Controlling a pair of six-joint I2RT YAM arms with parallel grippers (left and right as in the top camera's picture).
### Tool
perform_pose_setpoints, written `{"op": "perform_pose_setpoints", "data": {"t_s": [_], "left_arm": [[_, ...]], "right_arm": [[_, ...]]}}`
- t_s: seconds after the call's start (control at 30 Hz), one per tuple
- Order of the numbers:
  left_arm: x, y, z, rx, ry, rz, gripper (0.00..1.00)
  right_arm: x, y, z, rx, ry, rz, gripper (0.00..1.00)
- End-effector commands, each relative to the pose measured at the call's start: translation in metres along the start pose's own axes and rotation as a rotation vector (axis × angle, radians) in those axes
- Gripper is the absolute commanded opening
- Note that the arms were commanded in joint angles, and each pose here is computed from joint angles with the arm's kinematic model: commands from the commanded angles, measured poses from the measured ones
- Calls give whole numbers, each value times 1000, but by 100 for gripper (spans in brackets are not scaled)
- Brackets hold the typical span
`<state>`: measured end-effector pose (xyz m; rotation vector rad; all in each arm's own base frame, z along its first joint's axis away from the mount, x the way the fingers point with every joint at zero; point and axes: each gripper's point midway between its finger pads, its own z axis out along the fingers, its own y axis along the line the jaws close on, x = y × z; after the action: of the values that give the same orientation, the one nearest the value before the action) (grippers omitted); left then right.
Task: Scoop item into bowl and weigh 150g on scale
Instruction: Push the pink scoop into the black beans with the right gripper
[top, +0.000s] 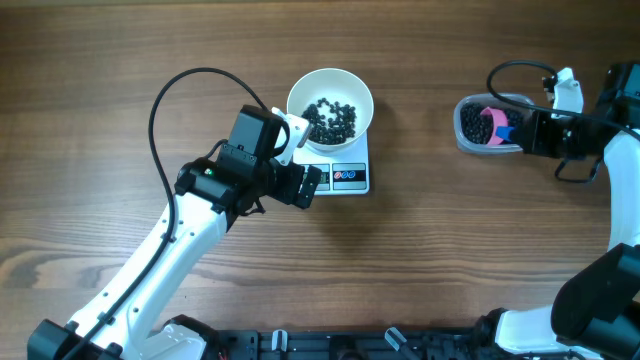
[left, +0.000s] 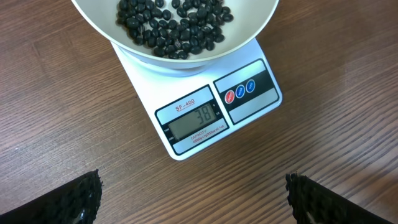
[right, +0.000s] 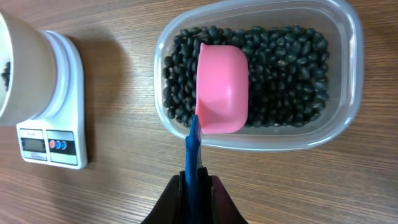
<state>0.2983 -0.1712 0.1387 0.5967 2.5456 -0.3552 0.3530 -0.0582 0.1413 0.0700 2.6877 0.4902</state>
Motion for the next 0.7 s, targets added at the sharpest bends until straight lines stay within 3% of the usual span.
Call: {"op": "perform_pose_setpoints", "data": {"t_s": [0.0,0.67], "left_arm": [[-8,-2,-6,10,-24,11,100],[-8,-2,-6,10,-24,11,100]], "right_arm": [[-4,11,2,-74,-19,7,4],[-5,7,2,-51,-19,80,4]]}}
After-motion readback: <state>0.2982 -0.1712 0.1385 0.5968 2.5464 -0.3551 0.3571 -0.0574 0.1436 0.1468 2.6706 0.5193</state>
